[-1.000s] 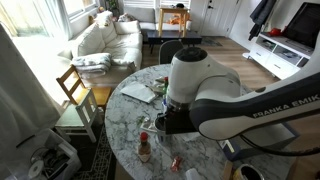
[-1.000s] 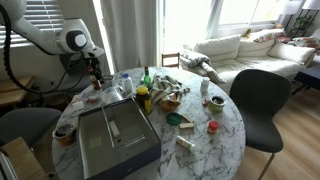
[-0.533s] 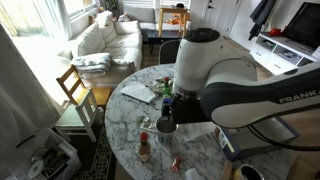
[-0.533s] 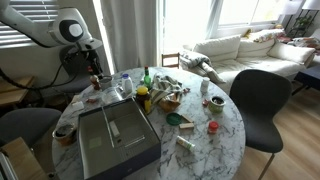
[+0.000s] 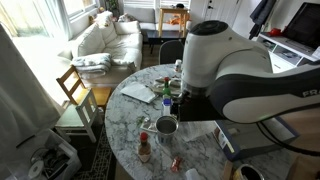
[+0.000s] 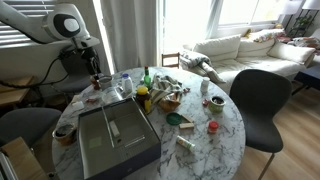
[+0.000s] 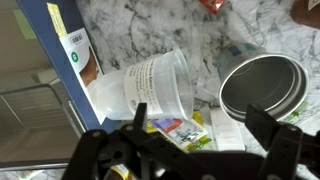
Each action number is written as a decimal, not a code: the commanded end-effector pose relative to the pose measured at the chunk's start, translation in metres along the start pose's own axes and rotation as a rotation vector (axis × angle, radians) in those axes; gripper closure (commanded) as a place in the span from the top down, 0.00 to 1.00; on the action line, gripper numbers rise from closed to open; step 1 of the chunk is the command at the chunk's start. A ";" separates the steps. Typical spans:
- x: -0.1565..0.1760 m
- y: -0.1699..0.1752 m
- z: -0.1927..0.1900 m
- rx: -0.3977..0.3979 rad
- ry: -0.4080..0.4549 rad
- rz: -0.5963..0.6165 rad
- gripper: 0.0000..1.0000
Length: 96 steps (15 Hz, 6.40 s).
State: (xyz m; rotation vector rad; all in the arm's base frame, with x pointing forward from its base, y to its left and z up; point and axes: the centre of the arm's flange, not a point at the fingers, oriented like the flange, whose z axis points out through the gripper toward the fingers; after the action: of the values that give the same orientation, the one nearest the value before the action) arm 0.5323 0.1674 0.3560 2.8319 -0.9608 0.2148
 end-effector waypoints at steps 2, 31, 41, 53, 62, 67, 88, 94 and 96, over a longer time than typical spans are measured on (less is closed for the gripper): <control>0.000 -0.001 -0.002 0.004 0.002 -0.002 1.00; 0.069 0.098 0.125 -0.094 -0.247 1.194 1.00; 0.077 0.109 0.154 -0.150 -0.207 1.216 1.00; 0.081 0.095 0.136 -0.171 -0.142 1.101 0.45; 0.063 0.078 0.126 -0.312 -0.107 0.959 0.37; 0.063 0.084 0.134 -0.291 -0.087 0.958 0.74; 0.070 0.100 0.193 -0.075 -0.123 1.029 0.79; 0.073 0.110 0.179 -0.078 -0.099 1.040 0.71; 0.073 0.107 0.172 -0.135 -0.082 1.028 0.71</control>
State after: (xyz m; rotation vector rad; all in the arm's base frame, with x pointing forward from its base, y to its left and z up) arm 0.5491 0.0059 0.1992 2.0179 -2.2935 0.1268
